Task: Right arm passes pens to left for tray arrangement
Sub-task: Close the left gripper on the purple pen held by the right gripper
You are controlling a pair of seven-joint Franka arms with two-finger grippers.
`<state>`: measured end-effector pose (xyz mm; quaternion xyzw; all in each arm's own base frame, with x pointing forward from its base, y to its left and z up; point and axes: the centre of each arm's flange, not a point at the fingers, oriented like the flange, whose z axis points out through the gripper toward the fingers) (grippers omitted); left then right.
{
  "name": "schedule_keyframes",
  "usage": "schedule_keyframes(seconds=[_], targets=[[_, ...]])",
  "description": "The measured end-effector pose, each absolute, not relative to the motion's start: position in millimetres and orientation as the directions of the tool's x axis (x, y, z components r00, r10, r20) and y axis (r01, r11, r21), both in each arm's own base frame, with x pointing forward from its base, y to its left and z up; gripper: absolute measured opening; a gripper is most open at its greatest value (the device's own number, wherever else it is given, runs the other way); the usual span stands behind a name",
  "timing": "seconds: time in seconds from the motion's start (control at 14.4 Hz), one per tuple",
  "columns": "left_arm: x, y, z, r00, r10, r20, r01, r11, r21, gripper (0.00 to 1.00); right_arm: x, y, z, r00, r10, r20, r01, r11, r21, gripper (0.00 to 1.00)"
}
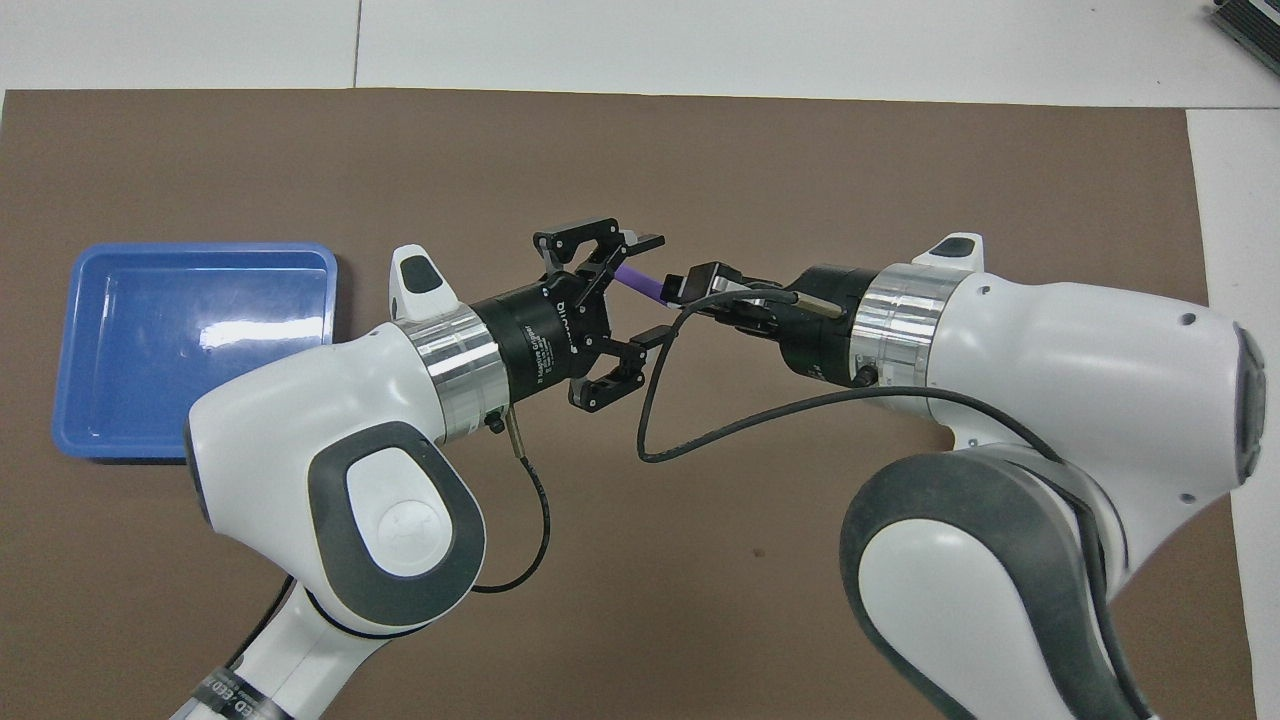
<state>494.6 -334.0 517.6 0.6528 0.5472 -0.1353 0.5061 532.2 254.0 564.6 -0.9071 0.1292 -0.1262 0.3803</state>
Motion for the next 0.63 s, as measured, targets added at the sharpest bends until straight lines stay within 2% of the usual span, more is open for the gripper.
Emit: schedule_keyframes(seconds=[0.28,0.63], targets=[[494,-321,521,0.370,0.580,-0.726,0.846,0.112,0.521,0.80,532,254,565,0.935,-0.330,0.131,-0.138,-0.677,-0.722,0.19],[490,-318,504,0.374,0.597,-0.710,0.850,0.086,0.520,0.80,532,254,565,0.935,-0.330,0.131,-0.138,-0.678,-0.722,0.19]])
